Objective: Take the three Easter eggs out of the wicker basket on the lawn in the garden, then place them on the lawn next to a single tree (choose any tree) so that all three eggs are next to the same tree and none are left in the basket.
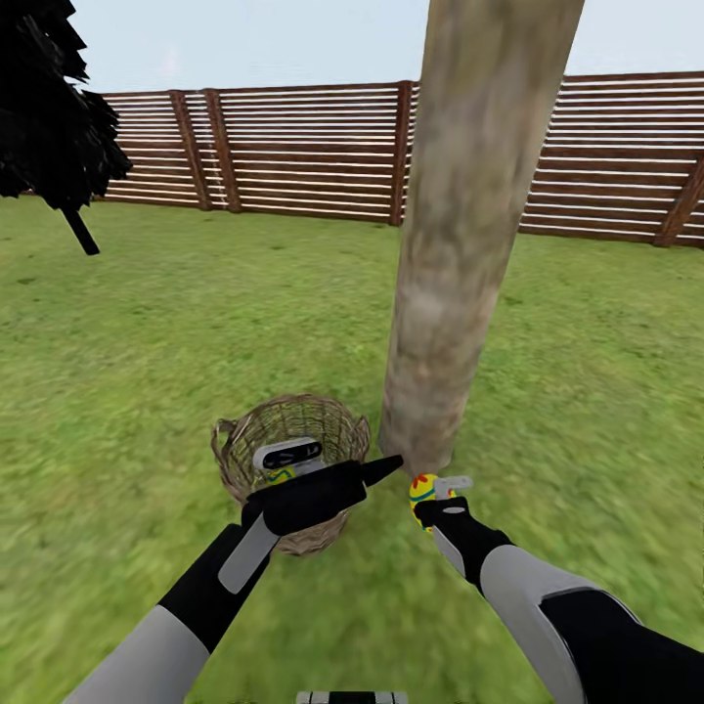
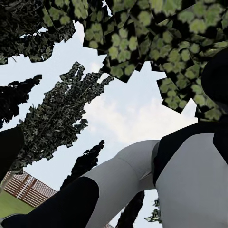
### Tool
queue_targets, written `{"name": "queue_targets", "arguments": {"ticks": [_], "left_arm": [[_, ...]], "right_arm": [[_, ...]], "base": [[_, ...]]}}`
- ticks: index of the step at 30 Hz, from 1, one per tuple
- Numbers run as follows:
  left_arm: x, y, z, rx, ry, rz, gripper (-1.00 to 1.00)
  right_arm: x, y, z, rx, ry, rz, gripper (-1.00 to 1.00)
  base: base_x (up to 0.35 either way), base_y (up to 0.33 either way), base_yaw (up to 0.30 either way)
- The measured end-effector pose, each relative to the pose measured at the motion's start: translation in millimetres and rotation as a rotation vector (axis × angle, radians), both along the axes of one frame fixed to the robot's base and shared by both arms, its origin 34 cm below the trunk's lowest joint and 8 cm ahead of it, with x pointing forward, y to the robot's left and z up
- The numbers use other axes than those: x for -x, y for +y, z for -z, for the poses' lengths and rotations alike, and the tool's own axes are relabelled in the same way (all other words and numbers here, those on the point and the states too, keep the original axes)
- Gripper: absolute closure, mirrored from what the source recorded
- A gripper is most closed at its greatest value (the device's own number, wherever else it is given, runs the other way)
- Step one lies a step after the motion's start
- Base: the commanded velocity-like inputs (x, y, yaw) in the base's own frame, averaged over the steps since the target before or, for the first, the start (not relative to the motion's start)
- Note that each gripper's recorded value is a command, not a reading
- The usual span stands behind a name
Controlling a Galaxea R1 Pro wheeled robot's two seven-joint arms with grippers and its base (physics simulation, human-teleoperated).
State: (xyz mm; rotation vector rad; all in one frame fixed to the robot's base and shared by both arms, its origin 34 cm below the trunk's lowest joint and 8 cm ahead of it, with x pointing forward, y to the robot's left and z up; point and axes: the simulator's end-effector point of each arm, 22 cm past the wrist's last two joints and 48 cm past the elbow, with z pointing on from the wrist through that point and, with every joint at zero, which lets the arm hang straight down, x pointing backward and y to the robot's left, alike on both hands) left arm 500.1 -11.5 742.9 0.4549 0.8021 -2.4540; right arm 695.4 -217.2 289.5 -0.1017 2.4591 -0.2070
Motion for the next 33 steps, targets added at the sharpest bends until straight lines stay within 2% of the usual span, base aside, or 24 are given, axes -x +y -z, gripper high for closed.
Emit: {"name": "queue_targets", "arguments": {"ticks": [12, 17, 24, 28, 33], "left_arm": [[-10, -1, 22, -0.002, 0.049, 0.003, -1.00], [-11, -4, 32, -0.005, 0.069, 0.017, -1.00], [-17, -5, 45, -0.002, 0.097, 0.018, -1.00], [-19, -7, 51, 0.002, 0.114, 0.021, -1.00], [-23, -8, 60, 0.001, 0.134, 0.020, -1.00]], "right_arm": [[9, -8, 29, 0.010, 0.036, 0.013, 1.00], [16, -9, 44, -0.005, 0.063, 0.038, 1.00], [24, -11, 62, -0.005, 0.096, 0.044, 1.00], [32, -15, 74, -0.042, 0.122, 0.108, 1.00], [39, -15, 87, -0.048, 0.141, 0.121, 1.00]], "base": [[0.000, 0.000, 0.000], [0.000, 0.000, 0.000], [0.000, 0.000, 0.000], [0.000, 0.000, 0.000], [0.000, 0.000, 0.000]]}}
